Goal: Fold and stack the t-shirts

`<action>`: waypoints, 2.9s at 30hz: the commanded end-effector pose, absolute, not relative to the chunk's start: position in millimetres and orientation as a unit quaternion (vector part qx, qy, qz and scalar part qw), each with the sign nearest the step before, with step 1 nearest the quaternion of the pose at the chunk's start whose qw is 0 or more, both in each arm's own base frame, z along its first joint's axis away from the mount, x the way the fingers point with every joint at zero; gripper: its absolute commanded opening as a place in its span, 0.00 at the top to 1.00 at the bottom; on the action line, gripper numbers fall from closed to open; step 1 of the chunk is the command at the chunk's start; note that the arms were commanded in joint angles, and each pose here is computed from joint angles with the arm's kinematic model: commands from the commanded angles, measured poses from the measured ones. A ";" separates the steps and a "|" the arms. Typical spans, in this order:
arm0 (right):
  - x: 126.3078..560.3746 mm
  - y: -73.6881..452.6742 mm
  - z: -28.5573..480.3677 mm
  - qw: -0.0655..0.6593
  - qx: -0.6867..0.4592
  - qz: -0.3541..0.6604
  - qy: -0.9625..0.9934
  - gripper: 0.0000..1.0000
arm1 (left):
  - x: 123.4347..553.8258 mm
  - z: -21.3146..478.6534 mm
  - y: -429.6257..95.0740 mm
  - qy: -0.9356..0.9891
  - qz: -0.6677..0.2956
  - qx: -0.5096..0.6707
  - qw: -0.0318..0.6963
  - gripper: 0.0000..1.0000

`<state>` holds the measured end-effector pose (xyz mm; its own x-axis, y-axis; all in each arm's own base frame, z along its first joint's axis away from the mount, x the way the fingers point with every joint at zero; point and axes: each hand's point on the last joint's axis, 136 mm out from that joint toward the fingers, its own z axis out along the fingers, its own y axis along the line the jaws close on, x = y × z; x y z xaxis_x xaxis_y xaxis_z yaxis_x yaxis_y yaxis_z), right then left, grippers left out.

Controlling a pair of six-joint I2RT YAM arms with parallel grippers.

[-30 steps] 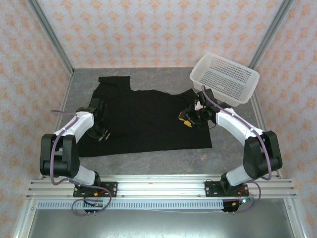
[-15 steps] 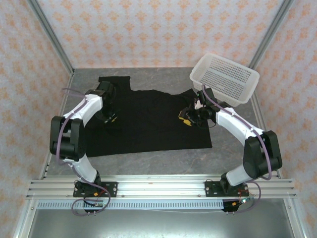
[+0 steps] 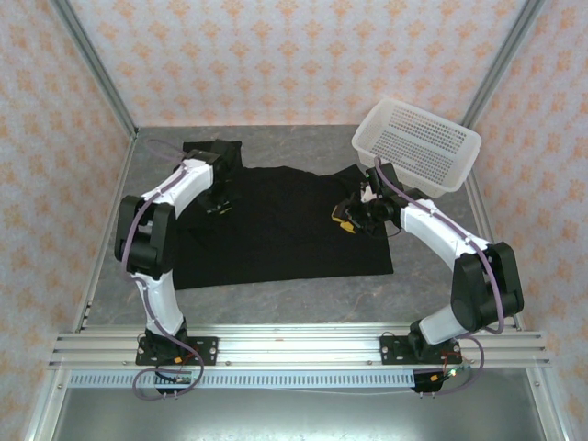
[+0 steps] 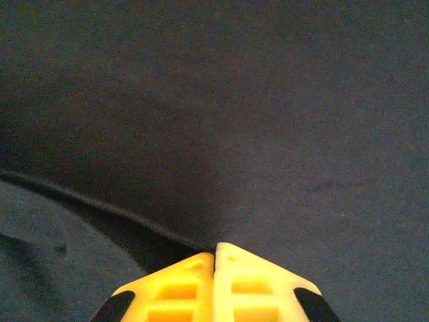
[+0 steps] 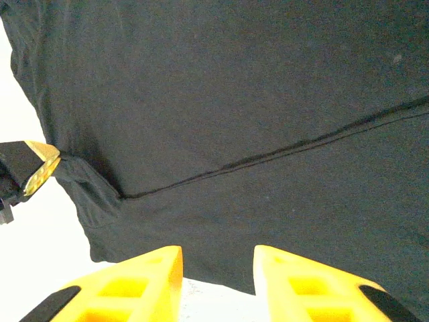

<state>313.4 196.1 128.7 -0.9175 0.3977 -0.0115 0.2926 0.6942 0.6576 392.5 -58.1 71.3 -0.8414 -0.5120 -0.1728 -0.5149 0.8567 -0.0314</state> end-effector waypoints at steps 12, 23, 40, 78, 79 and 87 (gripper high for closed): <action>307.8 195.3 126.4 0.066 0.190 0.338 0.920 0.68 | 391.6 58.5 -80.6 0.986 0.069 -0.129 0.074 1.00; 305.0 192.0 117.5 0.058 0.195 0.326 0.923 0.72 | 392.2 51.6 -85.1 0.989 0.085 -0.095 0.076 1.00; 338.7 195.6 138.3 0.135 0.240 0.371 0.887 0.76 | 425.1 98.9 -92.5 0.974 0.048 -0.149 0.164 0.53; 598.0 66.8 113.1 0.262 0.328 0.163 0.893 0.67 | 308.0 69.5 18.0 0.906 -0.032 -0.414 0.079 0.65; 596.1 73.9 118.7 0.262 0.317 0.171 0.895 0.67 | 308.6 67.9 20.9 0.905 -0.031 -0.418 0.077 0.65; 512.5 118.7 134.6 0.245 0.267 0.159 0.919 0.62 | 328.2 41.6 39.5 0.891 -0.027 -0.451 0.045 0.66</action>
<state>537.7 103.9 94.3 -0.7402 0.6056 -0.2920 0.4752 0.7785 0.4100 314.8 37.1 40.0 -0.5977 -0.7998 -0.0554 -0.7962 0.6002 -0.0759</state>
